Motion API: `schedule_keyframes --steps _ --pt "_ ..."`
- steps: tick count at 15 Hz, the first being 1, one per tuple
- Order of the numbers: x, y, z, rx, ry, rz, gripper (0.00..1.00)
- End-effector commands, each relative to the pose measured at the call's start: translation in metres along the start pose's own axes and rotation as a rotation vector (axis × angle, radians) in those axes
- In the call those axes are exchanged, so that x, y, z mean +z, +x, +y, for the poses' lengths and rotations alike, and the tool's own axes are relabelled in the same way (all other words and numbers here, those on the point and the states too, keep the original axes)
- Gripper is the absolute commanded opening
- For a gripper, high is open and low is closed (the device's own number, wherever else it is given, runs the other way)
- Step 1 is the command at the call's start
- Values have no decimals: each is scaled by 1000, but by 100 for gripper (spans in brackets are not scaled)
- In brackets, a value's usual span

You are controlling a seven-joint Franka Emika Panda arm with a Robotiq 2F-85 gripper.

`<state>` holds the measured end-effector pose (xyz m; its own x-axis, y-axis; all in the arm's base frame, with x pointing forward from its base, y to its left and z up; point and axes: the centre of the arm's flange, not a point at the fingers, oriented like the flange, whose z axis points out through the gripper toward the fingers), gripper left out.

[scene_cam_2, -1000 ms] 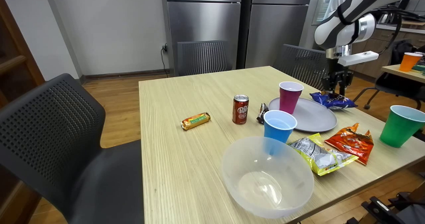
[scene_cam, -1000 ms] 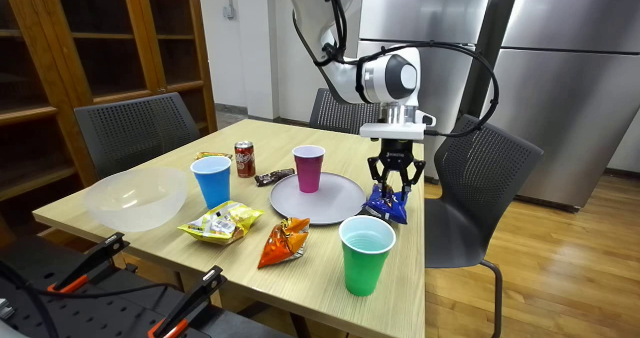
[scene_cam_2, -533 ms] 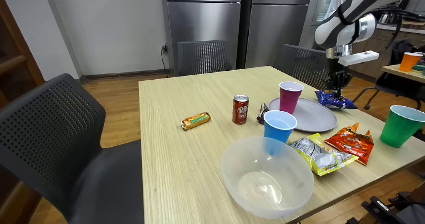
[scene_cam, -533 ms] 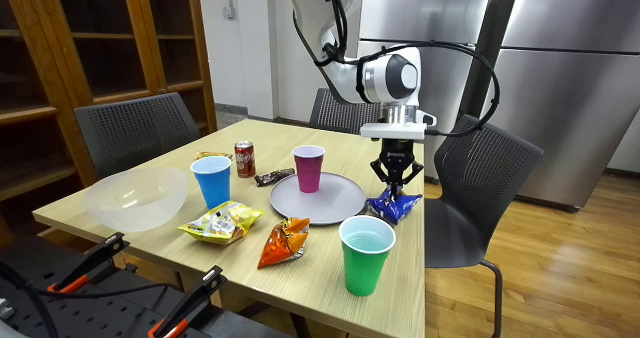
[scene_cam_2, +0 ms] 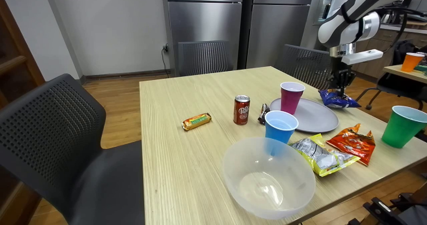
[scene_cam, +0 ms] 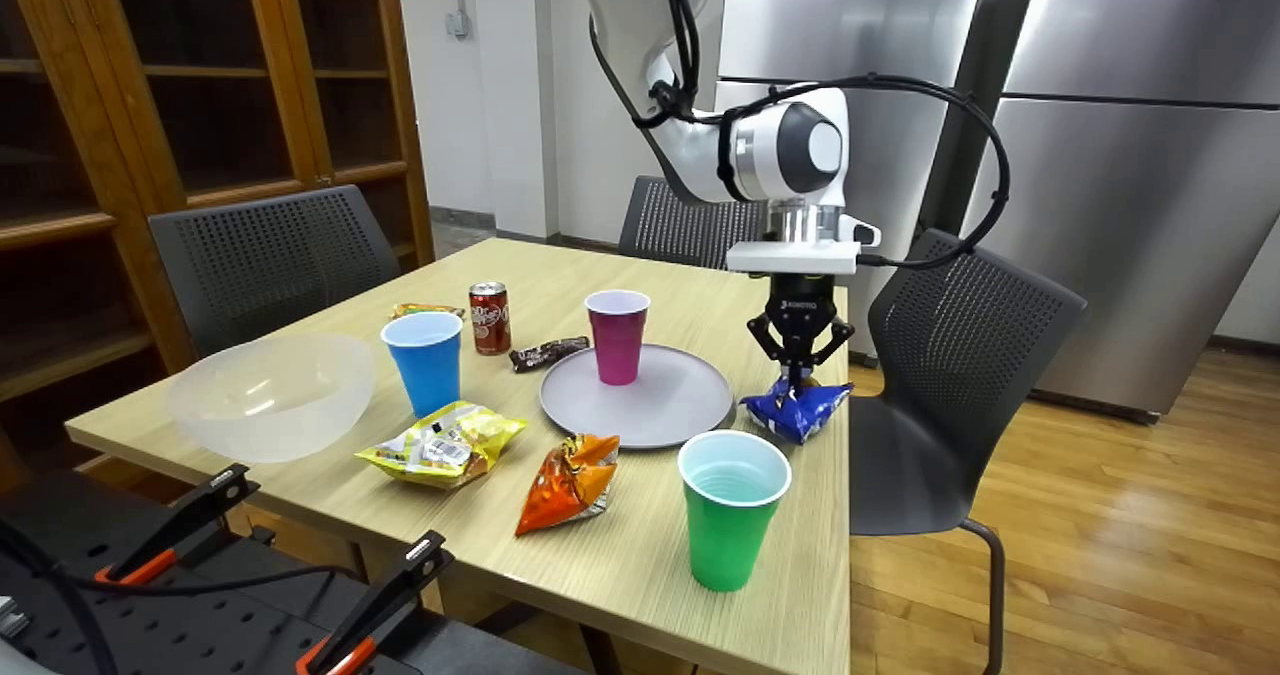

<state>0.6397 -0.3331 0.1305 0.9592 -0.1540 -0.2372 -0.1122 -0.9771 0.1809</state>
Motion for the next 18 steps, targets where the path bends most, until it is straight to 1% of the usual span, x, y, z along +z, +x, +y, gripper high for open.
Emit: schedule_keyframes --steps 1,6,10,12,18 --pt "-23 -11 7 33 0 33 0" --pt "-50 -19 12 51 -2 102 0" --pt "-73 -27 11 104 -13 155 0" --pt "-82 -34 6 137 -24 180 0" --pt "-108 -58 -16 182 -13 237 0"
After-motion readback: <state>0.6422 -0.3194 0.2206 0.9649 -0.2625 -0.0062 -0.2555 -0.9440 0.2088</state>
